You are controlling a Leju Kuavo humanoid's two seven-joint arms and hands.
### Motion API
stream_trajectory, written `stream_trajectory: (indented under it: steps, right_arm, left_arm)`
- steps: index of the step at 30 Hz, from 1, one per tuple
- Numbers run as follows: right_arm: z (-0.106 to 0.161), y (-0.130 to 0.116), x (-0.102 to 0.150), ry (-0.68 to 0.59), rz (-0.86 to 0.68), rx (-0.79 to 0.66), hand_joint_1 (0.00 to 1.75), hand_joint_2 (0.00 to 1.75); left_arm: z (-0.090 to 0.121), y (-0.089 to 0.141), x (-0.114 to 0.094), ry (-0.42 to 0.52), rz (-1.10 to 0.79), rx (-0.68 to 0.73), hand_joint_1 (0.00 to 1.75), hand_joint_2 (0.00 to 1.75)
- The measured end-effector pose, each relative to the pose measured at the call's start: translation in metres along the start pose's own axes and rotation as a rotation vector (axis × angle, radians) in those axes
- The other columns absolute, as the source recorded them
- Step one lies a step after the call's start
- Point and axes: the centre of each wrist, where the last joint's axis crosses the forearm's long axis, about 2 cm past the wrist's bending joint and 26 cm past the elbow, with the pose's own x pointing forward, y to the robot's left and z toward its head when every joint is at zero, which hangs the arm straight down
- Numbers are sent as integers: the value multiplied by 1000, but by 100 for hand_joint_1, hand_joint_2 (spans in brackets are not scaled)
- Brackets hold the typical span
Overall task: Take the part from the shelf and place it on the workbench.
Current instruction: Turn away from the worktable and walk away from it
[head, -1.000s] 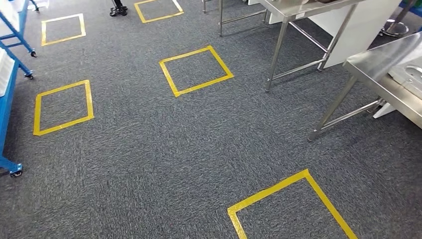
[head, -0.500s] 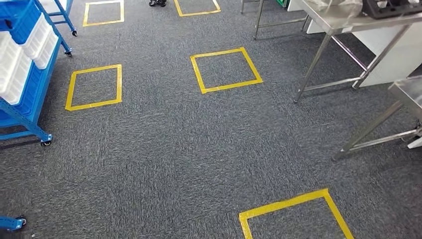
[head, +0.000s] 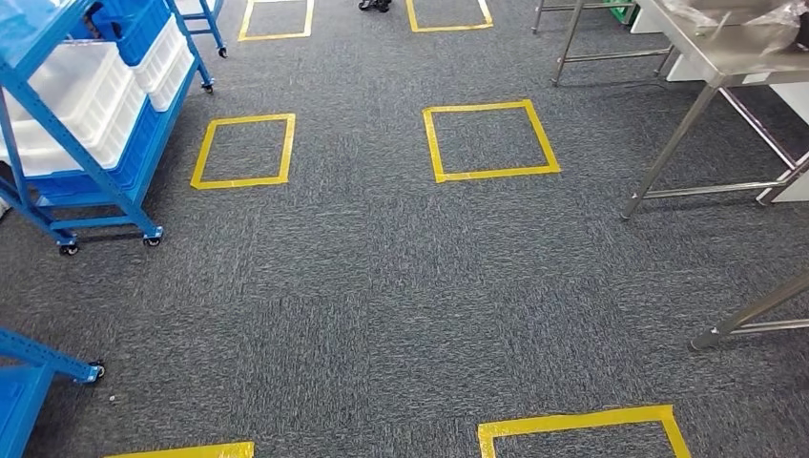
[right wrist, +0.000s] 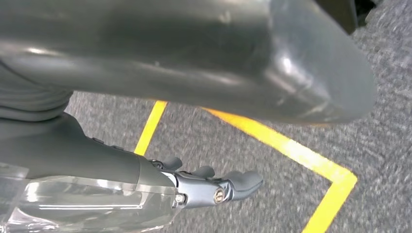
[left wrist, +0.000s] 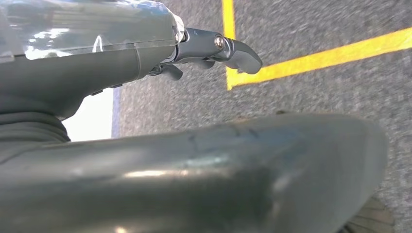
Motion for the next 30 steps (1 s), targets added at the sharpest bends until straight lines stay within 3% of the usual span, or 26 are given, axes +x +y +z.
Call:
stream_trajectory:
  steps: [30]
  right_arm:
    - [6, 12, -3, 64, -81, -36, 0, 0]
  left_arm:
    - [0, 0, 2, -53, -27, -17, 0, 0]
